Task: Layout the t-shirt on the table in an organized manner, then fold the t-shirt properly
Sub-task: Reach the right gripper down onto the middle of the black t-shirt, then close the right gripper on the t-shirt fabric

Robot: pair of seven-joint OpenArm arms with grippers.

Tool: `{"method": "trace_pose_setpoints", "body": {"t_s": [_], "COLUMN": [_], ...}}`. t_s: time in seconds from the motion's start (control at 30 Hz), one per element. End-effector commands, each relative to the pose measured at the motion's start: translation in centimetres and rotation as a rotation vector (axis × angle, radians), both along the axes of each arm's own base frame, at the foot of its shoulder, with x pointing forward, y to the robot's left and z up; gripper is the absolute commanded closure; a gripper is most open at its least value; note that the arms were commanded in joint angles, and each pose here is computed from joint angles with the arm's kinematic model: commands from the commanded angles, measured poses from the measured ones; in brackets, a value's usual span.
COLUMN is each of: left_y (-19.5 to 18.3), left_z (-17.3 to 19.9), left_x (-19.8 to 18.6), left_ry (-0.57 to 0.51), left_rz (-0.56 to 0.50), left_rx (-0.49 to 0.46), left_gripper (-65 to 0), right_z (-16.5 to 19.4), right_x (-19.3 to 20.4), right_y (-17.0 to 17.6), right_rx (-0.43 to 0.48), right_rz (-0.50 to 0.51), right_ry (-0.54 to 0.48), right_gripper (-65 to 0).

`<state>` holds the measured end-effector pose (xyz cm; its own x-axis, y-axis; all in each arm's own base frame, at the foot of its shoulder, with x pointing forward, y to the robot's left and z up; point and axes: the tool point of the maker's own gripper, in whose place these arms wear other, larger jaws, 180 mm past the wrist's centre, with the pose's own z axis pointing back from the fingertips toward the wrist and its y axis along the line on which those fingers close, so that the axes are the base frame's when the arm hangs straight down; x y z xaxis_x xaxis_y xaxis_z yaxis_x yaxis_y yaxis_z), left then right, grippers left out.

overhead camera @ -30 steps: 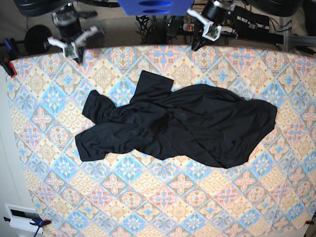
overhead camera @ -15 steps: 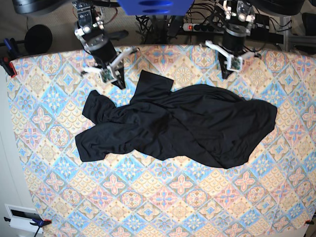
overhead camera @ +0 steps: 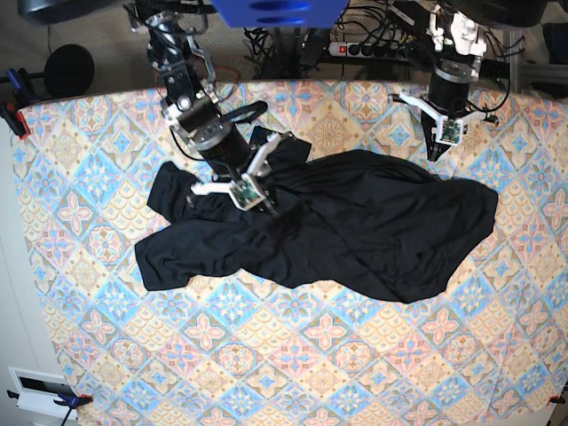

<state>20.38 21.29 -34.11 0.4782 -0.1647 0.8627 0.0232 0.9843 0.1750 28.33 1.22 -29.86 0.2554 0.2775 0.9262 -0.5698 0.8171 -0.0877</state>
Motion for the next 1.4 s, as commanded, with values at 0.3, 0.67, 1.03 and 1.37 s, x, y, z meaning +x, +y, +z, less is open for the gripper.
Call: {"method": "trace_pose_setpoints", "body": {"t_s": [0.3, 0.67, 1.03, 1.37], "left_y": [8.2, 8.9, 8.7, 8.1], "left_z": [0.5, -0.8, -1.2, -1.6], "left_x": [-2.3, -5.3, -6.0, -6.3], "left_ry": [-0.051, 0.0, 0.016, 0.016], "left_rz": [0.338, 0.411, 0.418, 0.443], "left_rx": [-0.227, -0.234, -0.238, -0.261], "left_gripper": [-5.6, -13.8, -13.8, -13.8], "right_z": [2.5, 1.8, -1.4, -1.6], "right_x": [4.5, 9.4, 14.8, 15.7], "right_y": [8.0, 16.1, 15.5, 15.4], "right_rx": [0.039, -0.009, -0.088, -0.082], "right_rz": [0.162, 0.297, 0.306, 0.314], "right_ry": [-0.085, -0.073, -0.02, -0.05], "right_gripper": [-5.0, -15.8, -26.8, -32.7]}}
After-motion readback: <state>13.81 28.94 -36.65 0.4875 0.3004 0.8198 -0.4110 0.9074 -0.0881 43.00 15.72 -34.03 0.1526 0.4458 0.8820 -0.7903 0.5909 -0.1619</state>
